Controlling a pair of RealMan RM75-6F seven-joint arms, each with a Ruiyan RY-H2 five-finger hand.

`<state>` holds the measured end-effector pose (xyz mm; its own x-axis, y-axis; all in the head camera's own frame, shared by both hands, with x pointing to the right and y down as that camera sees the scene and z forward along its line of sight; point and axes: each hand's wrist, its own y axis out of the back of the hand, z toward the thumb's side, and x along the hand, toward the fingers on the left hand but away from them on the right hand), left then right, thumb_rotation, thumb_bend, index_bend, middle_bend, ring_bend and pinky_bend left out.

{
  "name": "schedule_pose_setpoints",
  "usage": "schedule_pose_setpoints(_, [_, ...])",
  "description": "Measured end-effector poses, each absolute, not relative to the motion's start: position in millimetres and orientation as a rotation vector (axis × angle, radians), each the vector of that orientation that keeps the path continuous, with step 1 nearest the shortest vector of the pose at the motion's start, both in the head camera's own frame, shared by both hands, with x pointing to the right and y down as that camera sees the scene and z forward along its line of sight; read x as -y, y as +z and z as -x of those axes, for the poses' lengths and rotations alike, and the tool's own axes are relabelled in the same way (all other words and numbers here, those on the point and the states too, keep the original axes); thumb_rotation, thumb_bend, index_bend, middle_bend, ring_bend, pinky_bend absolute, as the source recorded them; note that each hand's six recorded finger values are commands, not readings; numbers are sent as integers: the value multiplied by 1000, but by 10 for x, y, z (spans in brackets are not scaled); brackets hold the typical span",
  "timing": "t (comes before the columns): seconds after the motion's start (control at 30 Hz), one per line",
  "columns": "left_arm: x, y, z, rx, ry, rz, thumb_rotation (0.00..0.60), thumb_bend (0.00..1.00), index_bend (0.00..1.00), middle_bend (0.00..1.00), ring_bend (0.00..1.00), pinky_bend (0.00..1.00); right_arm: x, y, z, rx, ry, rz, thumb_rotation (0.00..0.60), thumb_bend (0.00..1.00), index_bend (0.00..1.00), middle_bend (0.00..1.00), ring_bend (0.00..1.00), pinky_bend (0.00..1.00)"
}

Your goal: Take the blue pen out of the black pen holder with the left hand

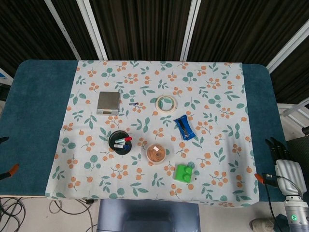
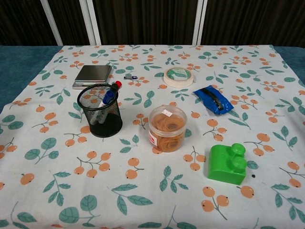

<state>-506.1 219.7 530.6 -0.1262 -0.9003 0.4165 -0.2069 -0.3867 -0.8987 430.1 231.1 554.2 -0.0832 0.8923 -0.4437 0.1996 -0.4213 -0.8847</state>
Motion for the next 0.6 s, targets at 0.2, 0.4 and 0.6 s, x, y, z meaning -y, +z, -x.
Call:
schedule_pose_setpoints(0.2, [-2187, 5317, 5047, -1250, -1545, 1583, 600, 173, 191, 6, 0, 0, -2312, 5543, -4304, 1194, 1553, 1617, 600, 127, 75, 0, 43, 169])
schedule_pose_setpoints(0.4, [-2140, 5342, 4979, -1237, -1510, 1618, 600, 173, 200, 6, 0, 0, -2316, 5536, -4311, 1201, 1556, 1614, 600, 127, 74, 0, 42, 169])
schedule_pose_setpoints(0.6, [-1901, 5388, 4769, -1177, -1466, 1711, 600, 173, 223, 6, 0, 0, -2321, 5535, -4304, 1199, 1555, 1615, 600, 127, 74, 0, 43, 169])
